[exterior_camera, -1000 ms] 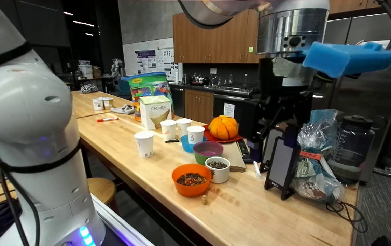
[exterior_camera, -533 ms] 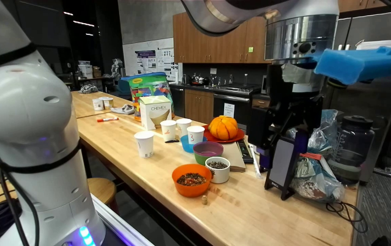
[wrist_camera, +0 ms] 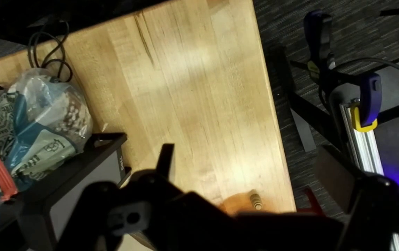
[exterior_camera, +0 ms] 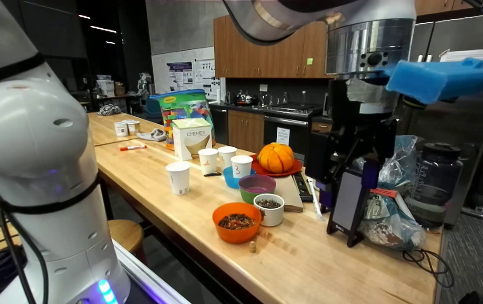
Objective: Push the bowl until it touches the cup
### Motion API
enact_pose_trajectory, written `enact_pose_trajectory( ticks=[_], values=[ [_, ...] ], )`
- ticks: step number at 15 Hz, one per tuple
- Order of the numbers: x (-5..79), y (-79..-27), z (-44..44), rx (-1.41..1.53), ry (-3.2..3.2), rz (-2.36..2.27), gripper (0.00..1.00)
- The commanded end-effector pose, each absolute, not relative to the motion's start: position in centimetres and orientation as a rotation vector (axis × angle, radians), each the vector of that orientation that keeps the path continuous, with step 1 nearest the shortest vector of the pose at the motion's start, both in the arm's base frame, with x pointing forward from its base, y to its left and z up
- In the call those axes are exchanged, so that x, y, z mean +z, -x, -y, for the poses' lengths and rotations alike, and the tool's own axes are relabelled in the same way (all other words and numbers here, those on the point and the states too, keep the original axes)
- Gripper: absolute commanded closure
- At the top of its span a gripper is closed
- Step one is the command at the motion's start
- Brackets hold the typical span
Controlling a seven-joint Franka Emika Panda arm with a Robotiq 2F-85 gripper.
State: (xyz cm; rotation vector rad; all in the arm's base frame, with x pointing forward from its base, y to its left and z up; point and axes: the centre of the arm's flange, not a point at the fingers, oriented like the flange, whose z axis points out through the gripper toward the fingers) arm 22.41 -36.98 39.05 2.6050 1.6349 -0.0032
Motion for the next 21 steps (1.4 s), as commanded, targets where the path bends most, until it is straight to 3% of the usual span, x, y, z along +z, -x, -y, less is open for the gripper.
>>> enact_pose_trajectory(
  ticks=[1, 9, 21],
  values=[
    [37.7, -22.5, 37.2, -0.003, -2.584, -1.687, 0.0],
    [33.0, -21.0, 37.2, 0.037, -2.529, -1.855, 0.0],
    [26.6, -22.3, 34.3, 0.075, -2.356, -1.757, 0.0]
  ],
)
